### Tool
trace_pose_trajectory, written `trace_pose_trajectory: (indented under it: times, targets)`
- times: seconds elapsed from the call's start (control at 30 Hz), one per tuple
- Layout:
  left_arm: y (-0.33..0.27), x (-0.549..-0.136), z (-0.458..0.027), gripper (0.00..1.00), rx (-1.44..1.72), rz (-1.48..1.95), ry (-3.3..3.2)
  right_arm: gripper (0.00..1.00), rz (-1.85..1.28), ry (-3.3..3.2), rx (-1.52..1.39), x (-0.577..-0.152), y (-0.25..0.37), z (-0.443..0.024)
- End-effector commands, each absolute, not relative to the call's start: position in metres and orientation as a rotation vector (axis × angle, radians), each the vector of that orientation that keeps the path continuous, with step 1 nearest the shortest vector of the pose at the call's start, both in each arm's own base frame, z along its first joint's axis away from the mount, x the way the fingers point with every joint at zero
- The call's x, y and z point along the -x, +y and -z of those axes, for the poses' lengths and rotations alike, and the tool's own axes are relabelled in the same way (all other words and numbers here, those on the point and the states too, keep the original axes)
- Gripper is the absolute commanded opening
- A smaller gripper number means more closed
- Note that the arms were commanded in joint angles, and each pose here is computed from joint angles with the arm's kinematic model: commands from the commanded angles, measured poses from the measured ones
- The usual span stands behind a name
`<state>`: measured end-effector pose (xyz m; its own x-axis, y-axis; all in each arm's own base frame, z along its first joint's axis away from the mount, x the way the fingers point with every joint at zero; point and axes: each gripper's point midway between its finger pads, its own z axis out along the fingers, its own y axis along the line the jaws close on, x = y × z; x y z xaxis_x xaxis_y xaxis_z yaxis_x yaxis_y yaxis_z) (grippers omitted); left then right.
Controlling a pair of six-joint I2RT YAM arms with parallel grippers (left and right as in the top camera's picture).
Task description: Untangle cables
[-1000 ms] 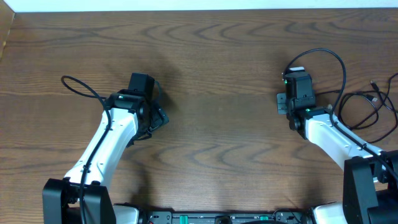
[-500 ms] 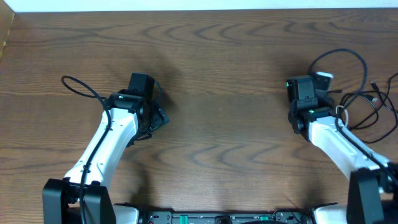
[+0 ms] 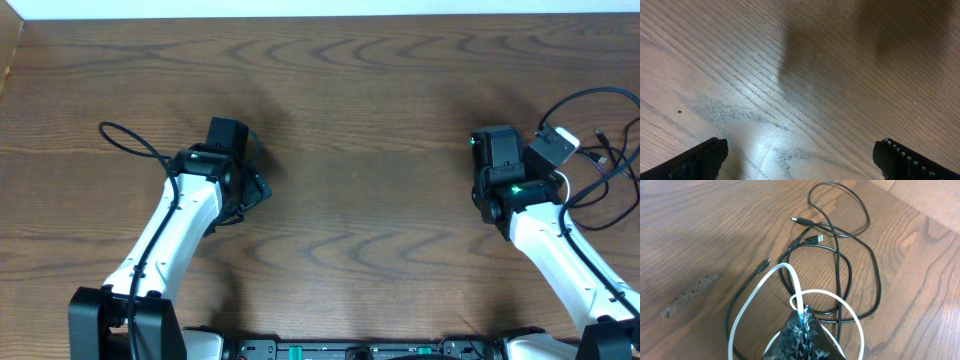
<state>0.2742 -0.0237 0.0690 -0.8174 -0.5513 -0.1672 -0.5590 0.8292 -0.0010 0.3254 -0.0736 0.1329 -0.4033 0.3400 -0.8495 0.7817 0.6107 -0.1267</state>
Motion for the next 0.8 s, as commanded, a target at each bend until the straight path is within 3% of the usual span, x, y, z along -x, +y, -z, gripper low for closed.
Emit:
trace_pose_trajectory:
  times: [0.0,0.47,0.57,0.77]
  targets:
    - [-0.02,-0.275,-0.07,0.98,0.863,-0.092,2.846,0.02,0.681,1.906,-0.986,-0.316,-0.085,-0.132]
    - [-0.02,-0.275,-0.07,0.98,0.863,-0.092,2.846,0.02,0.558,1.805,-1.165,-0.305,-0.119,-0.091]
    - [-0.02,-0.275,-0.07,0.98,0.863,-0.092,2.846,0.12,0.53,1.816,-1.172,-0.307,-0.119,-0.089]
    - [-0.02,-0.275,-0.07,0.98,0.863,-0.092,2.846,0.12,0.523,1.816,-1.171,-0.307,-0.118,-0.088]
